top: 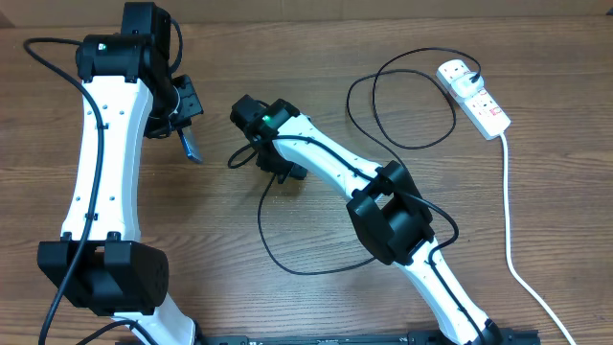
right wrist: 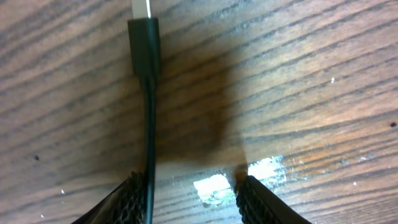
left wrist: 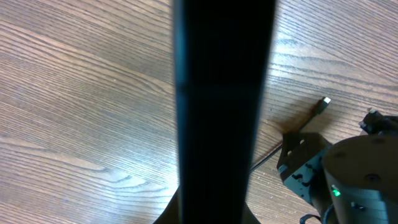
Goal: Plug charger to phone and switch on socket
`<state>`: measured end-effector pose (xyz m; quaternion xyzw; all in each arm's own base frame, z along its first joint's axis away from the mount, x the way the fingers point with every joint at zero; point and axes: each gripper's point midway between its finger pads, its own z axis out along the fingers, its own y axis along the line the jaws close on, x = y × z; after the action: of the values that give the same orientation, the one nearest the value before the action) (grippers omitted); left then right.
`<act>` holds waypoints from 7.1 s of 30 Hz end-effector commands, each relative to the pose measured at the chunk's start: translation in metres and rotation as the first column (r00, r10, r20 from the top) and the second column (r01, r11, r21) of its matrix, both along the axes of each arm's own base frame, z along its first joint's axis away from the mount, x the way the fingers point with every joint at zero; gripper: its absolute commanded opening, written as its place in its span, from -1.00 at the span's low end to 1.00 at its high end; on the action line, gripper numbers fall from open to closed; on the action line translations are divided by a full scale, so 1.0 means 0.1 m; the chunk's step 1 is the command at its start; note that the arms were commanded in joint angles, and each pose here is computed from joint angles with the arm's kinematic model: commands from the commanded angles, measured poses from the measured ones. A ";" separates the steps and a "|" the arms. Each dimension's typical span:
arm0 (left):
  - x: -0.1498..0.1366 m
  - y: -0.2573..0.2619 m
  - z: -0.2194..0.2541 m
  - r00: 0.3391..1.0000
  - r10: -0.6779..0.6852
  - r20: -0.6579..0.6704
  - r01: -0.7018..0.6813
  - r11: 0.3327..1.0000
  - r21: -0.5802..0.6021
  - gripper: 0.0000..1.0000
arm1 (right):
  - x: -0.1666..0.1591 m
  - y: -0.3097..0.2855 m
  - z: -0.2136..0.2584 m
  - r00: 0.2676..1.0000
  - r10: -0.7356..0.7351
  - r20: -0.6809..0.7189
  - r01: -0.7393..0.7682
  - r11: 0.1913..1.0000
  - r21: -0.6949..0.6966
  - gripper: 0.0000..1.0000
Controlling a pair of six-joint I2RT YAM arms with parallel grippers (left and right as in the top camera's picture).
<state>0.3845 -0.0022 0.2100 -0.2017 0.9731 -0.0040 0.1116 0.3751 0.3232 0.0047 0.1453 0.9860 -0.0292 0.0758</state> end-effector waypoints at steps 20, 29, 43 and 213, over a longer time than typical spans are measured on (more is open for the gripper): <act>0.03 0.05 0.04 0.999 0.025 0.021 -0.026 1.000 0.011 -0.92 | 0.32 -0.10 -0.24 0.997 0.014 -0.082 0.000 0.984 0.175 -0.27; 0.01 0.05 0.04 1.000 0.025 0.014 -0.025 1.000 0.012 -0.91 | 0.21 -0.10 -0.25 0.996 -0.078 -0.048 0.082 0.993 0.082 -0.27; 0.01 0.05 0.04 1.000 0.022 0.014 -0.022 1.000 0.013 -0.91 | 0.30 -0.19 -0.27 0.997 -0.082 -0.009 0.082 0.996 0.043 -0.43; 0.10 -1.01 1.84 0.464 -0.132 0.876 0.885 0.113 -0.452 -0.92 | -0.71 0.64 3.29 0.539 0.565 0.624 -0.840 0.313 0.443 -0.93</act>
<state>0.4033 -0.0942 0.3810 0.1529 0.7056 -0.6261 0.2946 0.3080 0.3935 0.3098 -0.2788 0.8561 0.3995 0.1727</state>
